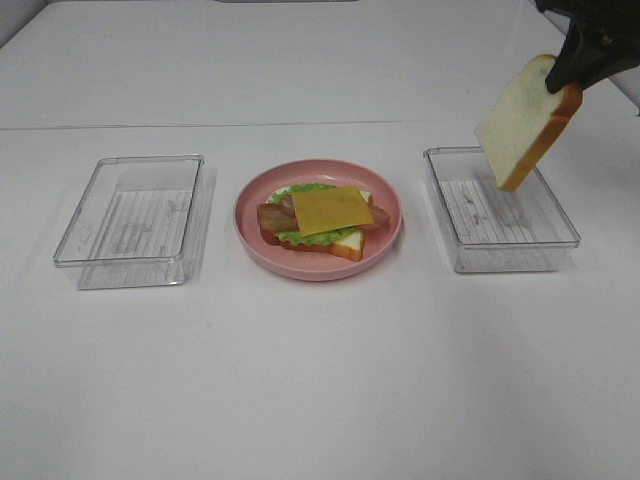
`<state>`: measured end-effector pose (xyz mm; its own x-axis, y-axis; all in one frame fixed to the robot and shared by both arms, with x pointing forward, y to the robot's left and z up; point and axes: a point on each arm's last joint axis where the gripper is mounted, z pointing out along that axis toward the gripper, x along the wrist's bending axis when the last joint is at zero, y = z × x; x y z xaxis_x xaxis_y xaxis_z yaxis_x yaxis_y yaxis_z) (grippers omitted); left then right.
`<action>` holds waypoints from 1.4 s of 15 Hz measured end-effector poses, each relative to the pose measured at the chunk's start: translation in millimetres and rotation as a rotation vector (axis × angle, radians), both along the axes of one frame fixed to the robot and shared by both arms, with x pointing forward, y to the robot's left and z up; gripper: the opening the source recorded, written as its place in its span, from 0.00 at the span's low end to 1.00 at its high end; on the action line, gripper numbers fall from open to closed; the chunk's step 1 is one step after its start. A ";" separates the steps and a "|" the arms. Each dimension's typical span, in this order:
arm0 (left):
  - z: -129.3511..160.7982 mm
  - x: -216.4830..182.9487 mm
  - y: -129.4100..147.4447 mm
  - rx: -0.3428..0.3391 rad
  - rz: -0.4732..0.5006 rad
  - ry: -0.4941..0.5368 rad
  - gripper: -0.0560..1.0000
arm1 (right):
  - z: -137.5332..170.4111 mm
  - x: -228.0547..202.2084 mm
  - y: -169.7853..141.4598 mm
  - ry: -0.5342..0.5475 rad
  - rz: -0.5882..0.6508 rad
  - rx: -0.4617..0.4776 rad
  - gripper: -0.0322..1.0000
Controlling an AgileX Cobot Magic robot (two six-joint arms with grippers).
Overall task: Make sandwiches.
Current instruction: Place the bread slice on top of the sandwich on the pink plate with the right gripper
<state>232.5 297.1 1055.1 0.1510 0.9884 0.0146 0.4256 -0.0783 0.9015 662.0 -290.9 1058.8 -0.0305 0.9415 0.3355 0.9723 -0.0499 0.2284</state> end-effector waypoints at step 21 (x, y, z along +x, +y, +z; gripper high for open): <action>0.0 0.0 0.0 0.000 0.000 0.000 0.83 | -108.1 -12.3 161.3 0.034 0.022 0.480 0.20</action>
<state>232.5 297.1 1055.1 0.1510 0.9884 0.0146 0.4256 -0.0783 0.9015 649.7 -129.6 950.7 -0.0302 0.6791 0.7334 0.9807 -0.1215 0.1528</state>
